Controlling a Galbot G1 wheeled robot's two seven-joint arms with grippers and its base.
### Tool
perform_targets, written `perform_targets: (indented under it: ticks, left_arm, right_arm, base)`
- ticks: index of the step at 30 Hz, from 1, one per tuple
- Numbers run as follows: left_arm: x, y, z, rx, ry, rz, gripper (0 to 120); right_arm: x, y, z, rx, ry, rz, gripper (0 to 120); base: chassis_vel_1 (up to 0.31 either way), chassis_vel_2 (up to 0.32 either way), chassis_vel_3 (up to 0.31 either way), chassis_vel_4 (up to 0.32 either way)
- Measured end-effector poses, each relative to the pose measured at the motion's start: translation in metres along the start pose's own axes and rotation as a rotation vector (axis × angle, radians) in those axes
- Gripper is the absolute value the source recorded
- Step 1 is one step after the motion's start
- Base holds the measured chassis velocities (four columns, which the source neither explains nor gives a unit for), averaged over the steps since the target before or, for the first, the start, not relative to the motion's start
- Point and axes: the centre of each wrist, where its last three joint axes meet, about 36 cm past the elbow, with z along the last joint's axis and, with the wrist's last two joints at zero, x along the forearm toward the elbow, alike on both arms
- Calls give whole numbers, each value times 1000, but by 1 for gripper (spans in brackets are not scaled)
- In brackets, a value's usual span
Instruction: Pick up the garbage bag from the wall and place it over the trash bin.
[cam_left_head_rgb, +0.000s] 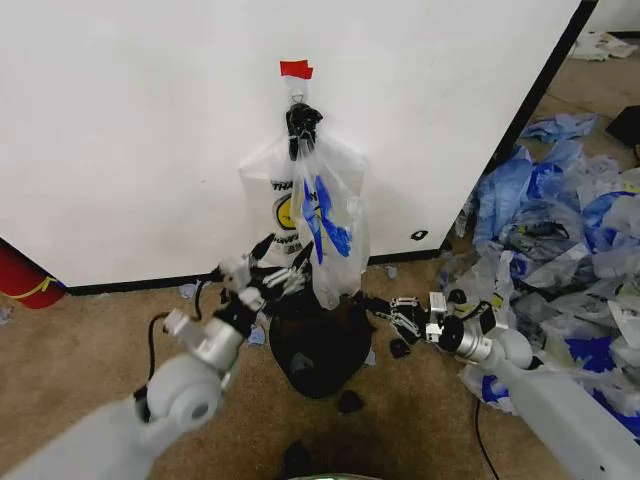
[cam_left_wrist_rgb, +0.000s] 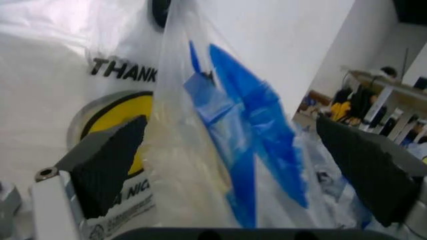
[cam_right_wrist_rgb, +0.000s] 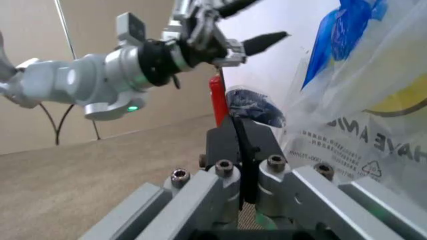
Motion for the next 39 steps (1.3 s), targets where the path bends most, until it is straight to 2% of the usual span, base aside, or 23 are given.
perform_targets:
  ticks: [8,9,11,12,13,15,16,27,32,34,37,39]
  left_arm:
    - [-21,0,12,-55,71,1,100]
    - [-27,0,20,-107,91,14,100]
    - [-27,0,20,-107,91,14,100]
    - [-37,4,29,-168,103,2,100]
    - [-40,6,31,-186,103,-2,100]
    - [-40,6,31,-186,103,-2,100]
    - [-47,8,32,-218,103,-18,100]
    - [-55,12,30,-319,117,-86,100]
    - [-57,3,28,-319,117,-132,100]
    - [-57,1,28,-316,118,-133,100]
    - [-57,-14,21,-292,123,-126,100]
    - [-57,-14,21,-292,123,-126,100]
  right_arm:
    - [9,2,-6,11,5,20,0]
    - [12,2,-8,14,4,26,0]
    - [12,2,-8,14,4,26,0]
    - [13,2,-8,15,1,31,0]
    - [14,2,-7,15,0,32,0]
    - [14,2,-7,15,0,32,0]
    - [15,3,-6,13,-1,33,0]
    - [19,0,-4,17,-3,43,0]
    - [18,-1,-2,17,-5,47,0]
    - [18,-1,-2,16,-5,47,0]
    - [19,-2,-2,18,-3,49,0]
    - [19,-2,-2,18,-3,49,0]
  base:
    - [0,0,0,0]
    - [0,0,0,0]
    - [0,0,0,0]
    - [0,0,0,0]
    - [0,0,0,0]
    - [0,0,0,0]
    - [0,0,0,0]
    - [0,0,0,0]
    - [0,0,0,0]
    - [0,0,0,0]
    - [0,0,0,0]
    - [0,0,0,0]
